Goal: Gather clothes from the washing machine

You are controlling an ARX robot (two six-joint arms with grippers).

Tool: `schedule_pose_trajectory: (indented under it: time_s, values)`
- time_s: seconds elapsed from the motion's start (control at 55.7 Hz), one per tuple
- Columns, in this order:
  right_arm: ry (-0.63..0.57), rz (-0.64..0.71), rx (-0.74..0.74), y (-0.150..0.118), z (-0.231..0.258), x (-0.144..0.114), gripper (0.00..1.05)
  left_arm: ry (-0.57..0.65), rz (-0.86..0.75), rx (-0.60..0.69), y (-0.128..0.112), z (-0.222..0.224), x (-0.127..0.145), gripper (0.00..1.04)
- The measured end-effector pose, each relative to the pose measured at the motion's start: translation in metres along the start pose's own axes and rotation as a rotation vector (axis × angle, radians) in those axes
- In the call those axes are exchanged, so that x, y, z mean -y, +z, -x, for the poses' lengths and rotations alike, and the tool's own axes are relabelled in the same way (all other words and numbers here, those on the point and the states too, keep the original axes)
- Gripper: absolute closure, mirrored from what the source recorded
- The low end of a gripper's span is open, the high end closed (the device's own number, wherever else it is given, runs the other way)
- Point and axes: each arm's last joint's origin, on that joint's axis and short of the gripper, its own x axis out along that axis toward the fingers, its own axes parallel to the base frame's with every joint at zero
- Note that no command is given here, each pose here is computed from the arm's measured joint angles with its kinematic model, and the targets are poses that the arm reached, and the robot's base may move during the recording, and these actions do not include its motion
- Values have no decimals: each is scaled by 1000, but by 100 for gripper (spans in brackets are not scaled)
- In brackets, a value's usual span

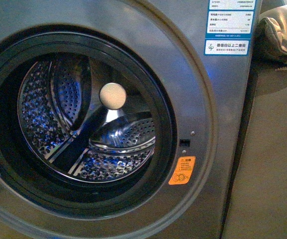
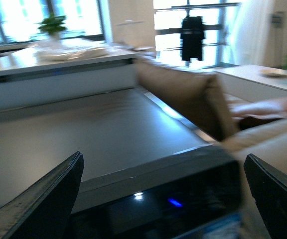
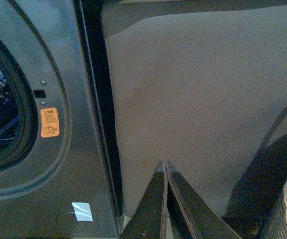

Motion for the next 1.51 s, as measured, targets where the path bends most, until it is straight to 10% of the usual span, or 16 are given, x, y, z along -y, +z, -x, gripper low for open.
schedule_pose_trajectory:
  time_s: [0.269,0.628,1.22,1.507]
  values:
    - [3,0,0,0,0,0,102,76,51,-41,-26,78,-23,7]
    - [3,0,0,0,0,0,102,125,263,-265,-112,77,-14,7]
    - [2,0,0,0,0,0,102,279,48,-205,-286,169,-36,102]
    - [3,0,0,0,0,0,102,284,45,-209,-335,195,-40,101]
